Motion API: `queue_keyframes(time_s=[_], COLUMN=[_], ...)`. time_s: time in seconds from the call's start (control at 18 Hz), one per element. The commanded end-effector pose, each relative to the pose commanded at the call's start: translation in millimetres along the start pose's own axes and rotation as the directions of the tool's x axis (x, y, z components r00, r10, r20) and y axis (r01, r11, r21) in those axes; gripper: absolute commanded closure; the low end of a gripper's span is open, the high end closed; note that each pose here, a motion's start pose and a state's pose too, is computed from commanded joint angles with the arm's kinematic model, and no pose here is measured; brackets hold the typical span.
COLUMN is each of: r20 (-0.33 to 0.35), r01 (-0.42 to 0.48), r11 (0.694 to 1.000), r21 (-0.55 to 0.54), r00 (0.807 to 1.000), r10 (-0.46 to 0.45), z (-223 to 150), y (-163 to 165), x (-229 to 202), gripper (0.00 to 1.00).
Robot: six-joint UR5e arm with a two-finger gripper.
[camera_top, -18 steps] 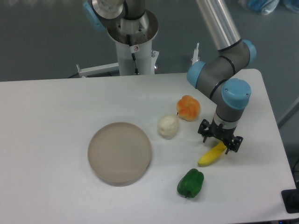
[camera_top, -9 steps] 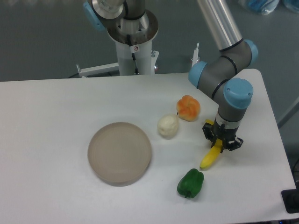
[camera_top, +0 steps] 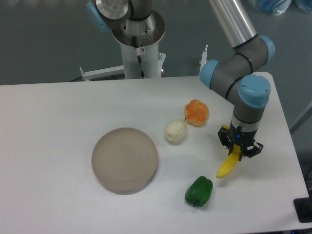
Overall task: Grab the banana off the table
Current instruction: 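Lift the held banana up off the table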
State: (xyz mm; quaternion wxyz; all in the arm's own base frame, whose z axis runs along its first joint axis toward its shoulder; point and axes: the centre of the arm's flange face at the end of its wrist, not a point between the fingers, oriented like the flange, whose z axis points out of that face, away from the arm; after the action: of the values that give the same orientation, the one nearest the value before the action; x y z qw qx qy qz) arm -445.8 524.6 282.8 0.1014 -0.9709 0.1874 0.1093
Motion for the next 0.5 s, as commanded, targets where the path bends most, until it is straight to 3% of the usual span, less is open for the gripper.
queue_keyframes(time_s=[0.5], r20=[0.028], r01=[-0.046], r11=[0.999], r21=[0.029], r00=[0.999], r10=[0.045], z=[-43.6], y=[-40.6], x=[-10.6], gripper=[0.92])
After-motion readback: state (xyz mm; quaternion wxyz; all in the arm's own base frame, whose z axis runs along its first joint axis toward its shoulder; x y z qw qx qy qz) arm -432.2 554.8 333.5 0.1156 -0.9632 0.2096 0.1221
